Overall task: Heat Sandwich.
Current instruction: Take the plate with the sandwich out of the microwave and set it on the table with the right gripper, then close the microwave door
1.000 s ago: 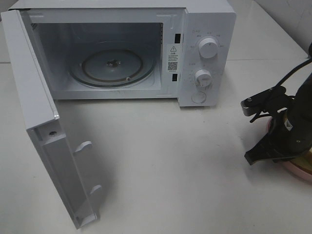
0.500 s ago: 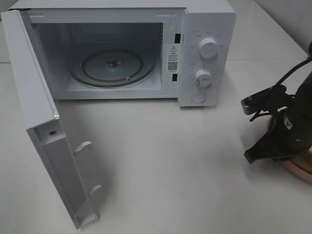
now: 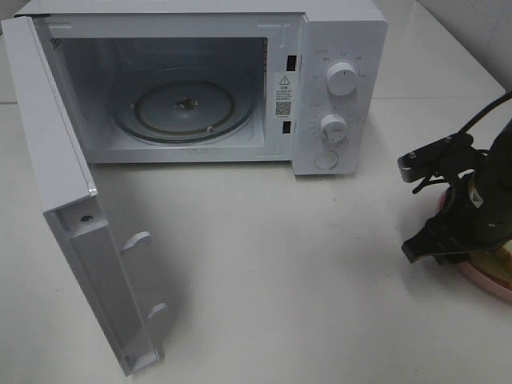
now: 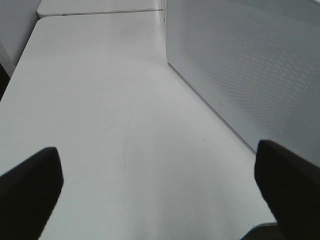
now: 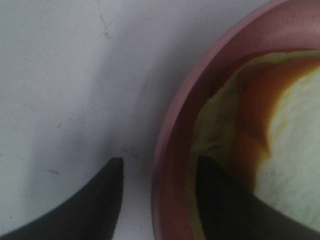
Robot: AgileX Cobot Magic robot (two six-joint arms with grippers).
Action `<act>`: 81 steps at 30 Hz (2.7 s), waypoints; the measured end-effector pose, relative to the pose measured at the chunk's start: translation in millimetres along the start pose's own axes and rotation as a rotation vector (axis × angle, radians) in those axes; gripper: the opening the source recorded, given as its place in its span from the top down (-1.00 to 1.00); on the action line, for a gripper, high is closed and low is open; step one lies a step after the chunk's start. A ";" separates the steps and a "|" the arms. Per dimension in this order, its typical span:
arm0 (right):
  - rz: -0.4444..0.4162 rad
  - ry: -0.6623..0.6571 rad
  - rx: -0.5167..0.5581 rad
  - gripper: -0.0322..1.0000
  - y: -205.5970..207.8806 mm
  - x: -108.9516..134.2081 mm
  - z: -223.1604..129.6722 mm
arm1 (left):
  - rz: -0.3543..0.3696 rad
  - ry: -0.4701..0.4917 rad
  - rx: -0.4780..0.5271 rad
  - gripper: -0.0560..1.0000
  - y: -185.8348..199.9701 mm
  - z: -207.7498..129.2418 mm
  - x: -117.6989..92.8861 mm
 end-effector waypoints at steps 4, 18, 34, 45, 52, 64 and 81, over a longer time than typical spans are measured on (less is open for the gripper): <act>0.002 -0.020 -0.012 -0.26 8.1 -1.9 1.1 | 0.000 0.000 0.000 -0.98 0.0 0.0 0.0; 0.088 -0.074 -0.059 -0.61 53.7 -3.7 -1.7 | 0.000 0.000 0.000 -0.98 0.0 0.0 0.0; 0.123 -0.147 -0.184 -0.55 121.9 -22.6 -17.2 | 0.000 0.000 0.000 -0.98 0.0 0.0 0.0; 0.125 -0.170 -0.271 -0.55 170.0 -41.7 -47.8 | 0.000 0.000 0.000 -0.98 0.0 0.0 0.0; 0.129 -0.170 -0.298 -0.55 191.1 -50.9 -72.1 | 0.000 0.000 0.000 -0.98 0.0 0.0 0.0; 0.164 -0.226 -0.474 -0.55 215.9 -67.2 -134.1 | 0.000 0.000 0.000 -0.98 0.0 0.0 0.0; 0.152 -0.333 -0.620 -0.54 205.1 -68.9 -178.4 | 0.000 0.000 0.000 -0.98 0.0 0.0 0.0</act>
Point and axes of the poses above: a point on each arm's last joint axis where the gripper is mounted, y pointing back along that axis away from the gripper, x along the wrist's bending axis when the last joint is at zero, z = x × y, the point moved 4 cm from there along -y, pointing out along that axis toward the gripper, and after that the axes turned 13 degrees about -y, right-handed, at the moved point
